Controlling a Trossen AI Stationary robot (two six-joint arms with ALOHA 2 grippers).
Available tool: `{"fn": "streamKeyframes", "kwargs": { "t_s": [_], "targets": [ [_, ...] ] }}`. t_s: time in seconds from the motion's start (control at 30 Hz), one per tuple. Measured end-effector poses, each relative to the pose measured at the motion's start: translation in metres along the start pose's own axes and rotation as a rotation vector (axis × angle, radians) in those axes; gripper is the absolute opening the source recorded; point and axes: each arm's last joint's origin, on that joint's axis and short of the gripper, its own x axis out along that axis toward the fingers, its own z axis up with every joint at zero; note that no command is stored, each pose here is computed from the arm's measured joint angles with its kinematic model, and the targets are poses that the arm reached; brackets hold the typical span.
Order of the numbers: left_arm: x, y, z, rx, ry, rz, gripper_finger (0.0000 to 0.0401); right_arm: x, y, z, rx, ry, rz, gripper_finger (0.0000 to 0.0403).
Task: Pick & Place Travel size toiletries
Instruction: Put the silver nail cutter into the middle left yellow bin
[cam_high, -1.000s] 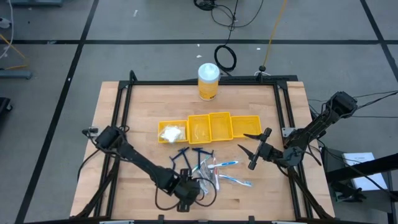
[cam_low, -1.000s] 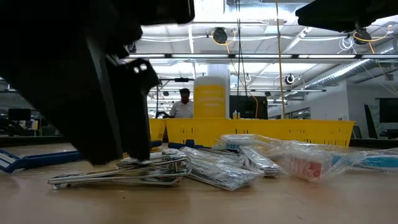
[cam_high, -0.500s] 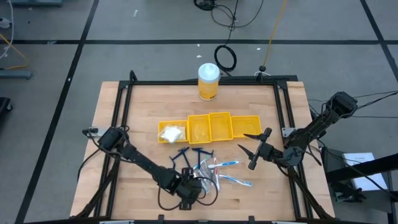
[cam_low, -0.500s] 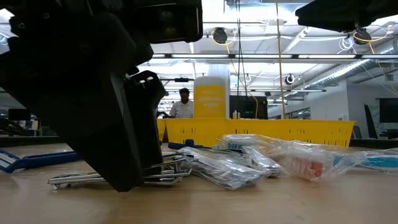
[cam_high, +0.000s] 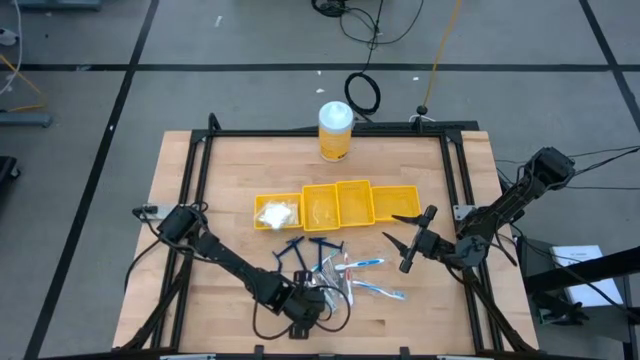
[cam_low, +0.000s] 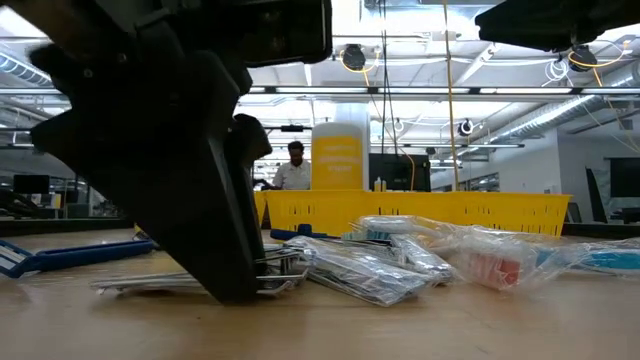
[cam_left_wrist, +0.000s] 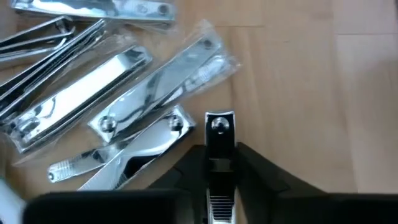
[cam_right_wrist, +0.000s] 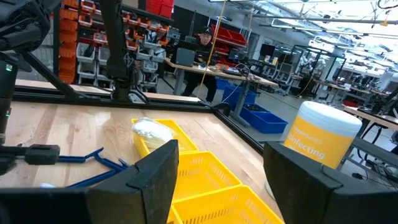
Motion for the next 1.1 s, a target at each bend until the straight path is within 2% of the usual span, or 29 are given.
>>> {"fn": "streamKeyframes", "kwargs": {
  "t_s": [0.1, 0.37, 0.6, 0.73, 0.87, 1.0, 1.1],
  "targets": [
    [-0.001, 0.0, 0.0, 0.003, -0.001, -0.002, 0.003, 0.0, 0.0, 0.0, 0.0, 0.0, 0.0, 0.0221],
    [-0.016, 0.0, 0.002, 0.006, 0.0, -0.017, 0.0043, 0.0, 0.0, 0.0, -0.001, 0.001, 0.0, 0.0221],
    [-0.053, 0.003, 0.01, 0.062, -0.06, 0.005, 0.0033, 0.0, 0.0, 0.0, 0.001, 0.0, -0.002, 0.0221],
    [-0.08, 0.008, 0.018, 0.118, -0.147, 0.07, 0.0033, 0.0, 0.0, 0.0, 0.0, 0.0, -0.002, 0.0221],
    [-0.106, 0.022, 0.026, 0.17, -0.226, 0.203, 0.0037, 0.0, 0.0, 0.0, -0.003, 0.002, -0.002, 0.0221],
    [-0.123, 0.045, 0.036, 0.187, -0.267, 0.321, 0.0035, 0.0, 0.0, 0.0, -0.002, 0.003, -0.001, 0.0221],
    [-0.125, 0.071, 0.046, 0.164, -0.274, 0.372, 0.0033, 0.0, 0.0, 0.0, -0.002, 0.003, -0.002, 0.0221]
  ]
}}
